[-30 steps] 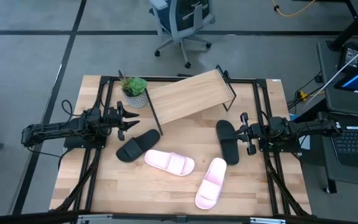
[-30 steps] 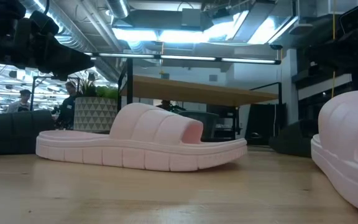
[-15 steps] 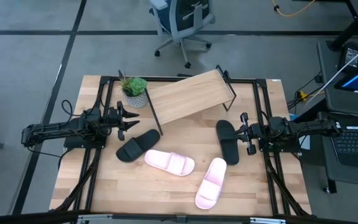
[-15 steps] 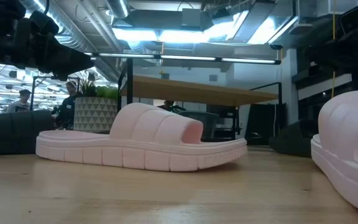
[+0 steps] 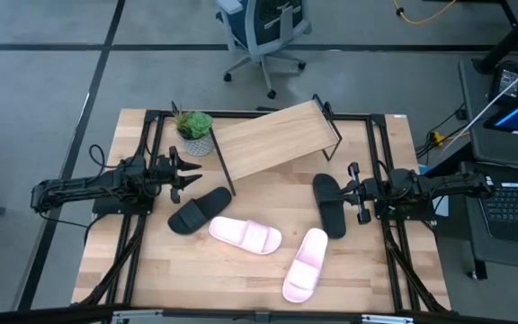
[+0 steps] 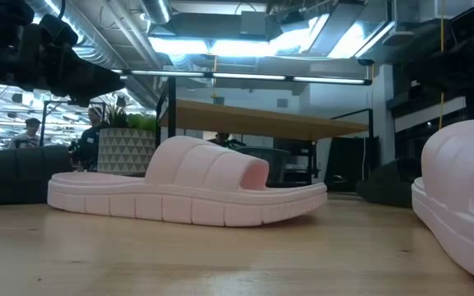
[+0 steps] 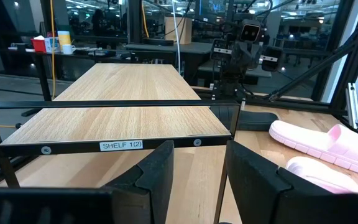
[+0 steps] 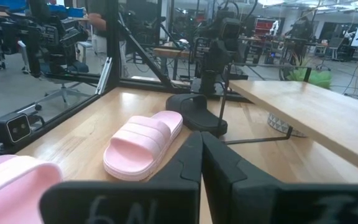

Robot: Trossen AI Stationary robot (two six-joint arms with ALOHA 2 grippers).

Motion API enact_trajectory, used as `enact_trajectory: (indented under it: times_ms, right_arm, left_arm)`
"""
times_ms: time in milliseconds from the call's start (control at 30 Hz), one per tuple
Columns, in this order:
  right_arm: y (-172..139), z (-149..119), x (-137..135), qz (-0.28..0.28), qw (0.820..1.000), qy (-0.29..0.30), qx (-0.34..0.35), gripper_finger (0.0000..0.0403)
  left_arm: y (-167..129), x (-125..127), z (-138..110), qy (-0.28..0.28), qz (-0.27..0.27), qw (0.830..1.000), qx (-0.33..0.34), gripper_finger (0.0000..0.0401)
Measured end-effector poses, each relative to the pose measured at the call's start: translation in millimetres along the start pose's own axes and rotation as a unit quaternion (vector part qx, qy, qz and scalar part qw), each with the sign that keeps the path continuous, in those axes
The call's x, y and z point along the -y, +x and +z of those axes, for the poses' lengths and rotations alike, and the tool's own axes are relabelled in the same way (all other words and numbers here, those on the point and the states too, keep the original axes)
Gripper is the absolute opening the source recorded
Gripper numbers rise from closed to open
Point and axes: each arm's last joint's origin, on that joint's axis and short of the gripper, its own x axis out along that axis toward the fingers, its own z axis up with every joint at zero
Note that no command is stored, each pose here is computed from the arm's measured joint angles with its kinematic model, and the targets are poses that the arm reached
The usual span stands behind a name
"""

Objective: Pick and place slides into the shelf
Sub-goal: Put the left pink slide on the shelf

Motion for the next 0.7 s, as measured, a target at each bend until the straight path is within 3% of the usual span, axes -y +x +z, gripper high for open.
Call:
enact_trajectory:
  times_ms: [333,533,700]
  right_arm:
    - [0.0,-0.5,-0.1,0.000,1.000,0.030,-0.003,0.0010]
    - [0.0,-0.5,-0.1,0.000,1.000,0.029,-0.003,0.0010]
    - [0.0,-0.4,-0.1,0.000,1.000,0.028,-0.002,0.0010]
  left_arm:
    - [0.0,0.0,0.0,0.000,0.000,1.000,0.000,0.0139]
    - [0.0,-0.7,0.1,0.052,0.013,0.999,0.000,0.0139]
    - [0.0,-0.7,0.1,0.050,0.013,0.999,0.000,0.0139]
